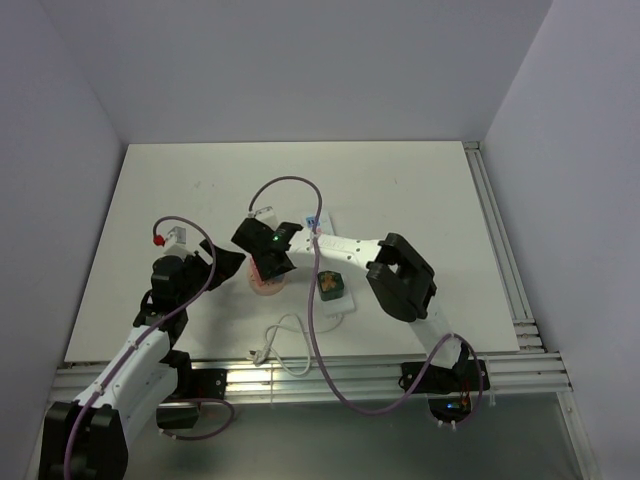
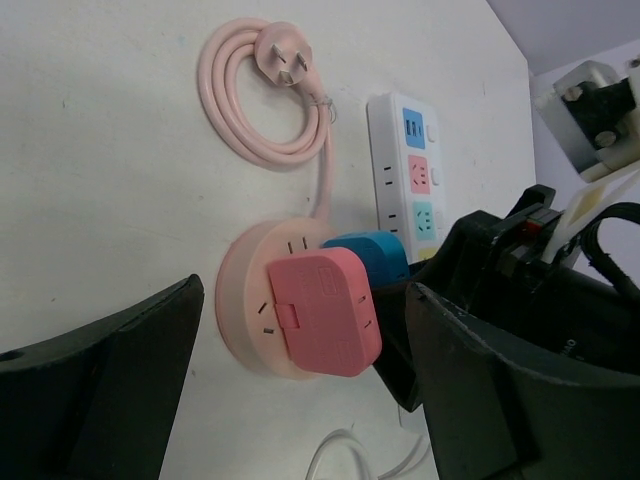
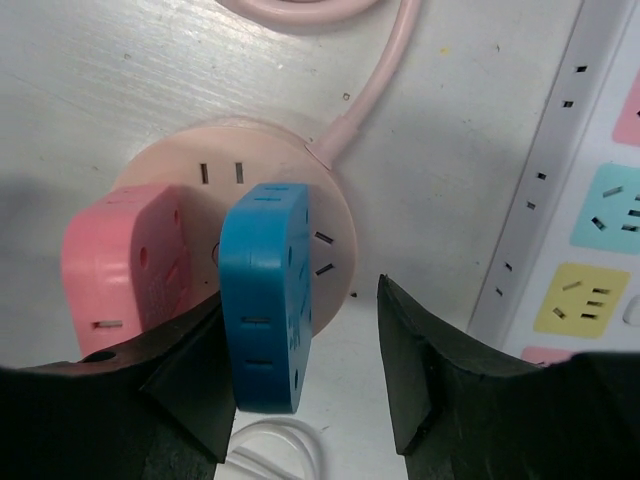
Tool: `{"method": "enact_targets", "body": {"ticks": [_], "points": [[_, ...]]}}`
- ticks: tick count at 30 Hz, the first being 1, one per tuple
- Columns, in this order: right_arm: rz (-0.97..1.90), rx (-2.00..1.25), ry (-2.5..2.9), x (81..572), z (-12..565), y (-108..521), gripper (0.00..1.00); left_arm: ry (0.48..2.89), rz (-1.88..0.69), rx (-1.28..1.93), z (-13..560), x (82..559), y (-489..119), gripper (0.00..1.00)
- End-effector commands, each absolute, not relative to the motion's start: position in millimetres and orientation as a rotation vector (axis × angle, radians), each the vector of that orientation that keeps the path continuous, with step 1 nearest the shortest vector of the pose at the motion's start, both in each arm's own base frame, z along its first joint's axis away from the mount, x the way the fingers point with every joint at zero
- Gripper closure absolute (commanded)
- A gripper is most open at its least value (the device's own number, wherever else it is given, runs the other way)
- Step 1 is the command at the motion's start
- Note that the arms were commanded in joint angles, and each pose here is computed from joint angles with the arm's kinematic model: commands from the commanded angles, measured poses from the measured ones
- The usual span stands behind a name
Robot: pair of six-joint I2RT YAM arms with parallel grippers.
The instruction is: Insert the plug
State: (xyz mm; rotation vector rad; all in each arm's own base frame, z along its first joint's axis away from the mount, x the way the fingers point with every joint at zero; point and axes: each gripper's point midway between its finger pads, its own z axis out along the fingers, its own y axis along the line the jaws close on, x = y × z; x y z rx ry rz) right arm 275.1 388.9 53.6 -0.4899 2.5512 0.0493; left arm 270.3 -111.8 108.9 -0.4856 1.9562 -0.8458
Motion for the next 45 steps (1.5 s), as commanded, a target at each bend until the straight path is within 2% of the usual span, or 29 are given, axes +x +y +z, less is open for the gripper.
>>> {"method": "enact_targets", "body": {"ticks": [1,5,11,16,24,27,28,32,37,45], "points": [[0.177,-0.430,2.461,286.1,107.9,393.8,0.40,1.883,-0.839,-0.446,135.0,280.3,-109.8,0.12],[0.275,-0.411,2.405,283.4,134.7,394.5,0.37,1.885,-0.836,-0.447,133.9,279.2,-109.3,0.12],[0.318,-0.410,2.407,268.8,144.8,381.7,0.35,1.892,-0.832,-0.449,132.9,274.7,-108.4,0.11],[0.379,-0.407,2.372,254.5,157.1,367.2,0.35,1.862,-0.886,-0.398,157.6,268.2,-115.7,0.08],[0.318,-0.279,2.279,254.6,165.0,322.1,0.36,1.902,-0.876,-0.447,168.3,252.8,-123.0,0.04],[0.250,-0.211,2.264,260.9,165.9,301.6,0.38,1.975,-0.867,-0.476,162.8,243.6,-134.6,0.04],[0.244,-0.182,2.257,262.7,169.1,296.2,0.39,1.994,-0.903,-0.473,168.5,238.0,-145.8,0.00],[0.199,-0.119,2.273,269.6,162.6,269.3,0.42,2.140,-0.878,-0.502,156.7,219.1,-167.2,0.01],[0.232,-0.007,2.250,282.4,166.2,229.8,0.42,2.232,-0.965,-0.435,154.0,191.1,-208.2,0.01],[0.244,0.113,2.196,288.3,171.1,183.5,0.44,2.309,-1.028,-0.394,123.4,190.0,-247.4,0.04]]}}
